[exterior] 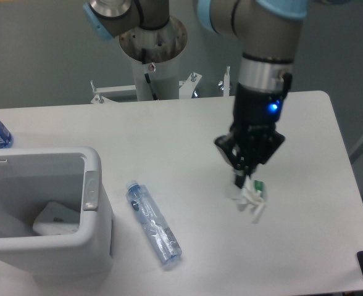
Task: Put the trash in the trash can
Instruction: 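Carry the bag over the white bin and open the gripper, then move the open gripper back and lower it over the water bottle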
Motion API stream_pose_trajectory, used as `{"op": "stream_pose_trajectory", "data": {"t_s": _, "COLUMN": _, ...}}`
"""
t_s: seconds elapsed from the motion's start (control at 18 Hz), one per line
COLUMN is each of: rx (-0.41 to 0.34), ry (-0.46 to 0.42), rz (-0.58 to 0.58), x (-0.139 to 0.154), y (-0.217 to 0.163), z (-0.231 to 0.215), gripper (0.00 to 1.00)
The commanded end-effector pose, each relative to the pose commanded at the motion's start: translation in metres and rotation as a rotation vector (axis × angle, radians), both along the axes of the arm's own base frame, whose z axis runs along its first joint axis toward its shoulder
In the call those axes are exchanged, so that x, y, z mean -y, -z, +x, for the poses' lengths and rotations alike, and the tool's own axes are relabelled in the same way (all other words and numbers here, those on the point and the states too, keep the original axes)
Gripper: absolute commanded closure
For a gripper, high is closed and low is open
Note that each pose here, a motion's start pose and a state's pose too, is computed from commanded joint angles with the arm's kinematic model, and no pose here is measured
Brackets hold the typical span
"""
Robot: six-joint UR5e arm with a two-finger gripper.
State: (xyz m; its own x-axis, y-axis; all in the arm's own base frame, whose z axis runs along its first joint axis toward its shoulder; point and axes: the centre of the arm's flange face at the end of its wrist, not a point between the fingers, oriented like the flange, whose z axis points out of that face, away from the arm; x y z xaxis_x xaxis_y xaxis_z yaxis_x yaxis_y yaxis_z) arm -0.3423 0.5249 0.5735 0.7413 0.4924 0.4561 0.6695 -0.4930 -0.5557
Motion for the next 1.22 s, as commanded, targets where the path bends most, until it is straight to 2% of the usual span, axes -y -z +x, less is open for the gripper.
{"op": "stream_pose_trajectory", "data": {"t_s": 0.22, "rx": 0.01, "ry": 0.175, "rz": -0.005, "x": -0.051, "y": 0.003, "z": 0.103, "gripper": 1.0}}
{"op": "stream_pose_trajectory", "data": {"t_s": 0.39, "rx": 0.019, "ry": 0.262, "rz": -0.015, "x": -0.069, "y": 0.008, "z": 0.156, "gripper": 1.0}}
{"op": "stream_pose_trajectory", "data": {"t_s": 0.44, "rx": 0.017, "ry": 0.286, "rz": -0.018, "x": -0.073, "y": 0.009, "z": 0.171, "gripper": 0.94}}
{"op": "stream_pose_trajectory", "data": {"t_s": 0.56, "rx": 0.011, "ry": 0.307, "rz": -0.019, "x": -0.076, "y": 0.009, "z": 0.182, "gripper": 0.5}}
{"op": "stream_pose_trajectory", "data": {"t_s": 0.61, "rx": 0.006, "ry": 0.309, "rz": -0.015, "x": -0.076, "y": 0.008, "z": 0.182, "gripper": 0.19}}
{"op": "stream_pose_trajectory", "data": {"t_s": 0.67, "rx": 0.004, "ry": 0.31, "rz": -0.015, "x": -0.076, "y": 0.008, "z": 0.182, "gripper": 0.0}}
{"op": "stream_pose_trajectory", "data": {"t_s": 0.94, "rx": -0.003, "ry": 0.284, "rz": -0.012, "x": -0.073, "y": 0.003, "z": 0.169, "gripper": 0.0}}
{"op": "stream_pose_trajectory", "data": {"t_s": 1.11, "rx": -0.041, "ry": 0.146, "rz": -0.051, "x": -0.05, "y": 0.01, "z": 0.103, "gripper": 0.0}}
{"op": "stream_pose_trajectory", "data": {"t_s": 1.22, "rx": -0.084, "ry": 0.064, "rz": -0.034, "x": -0.031, "y": 0.013, "z": 0.051, "gripper": 0.0}}
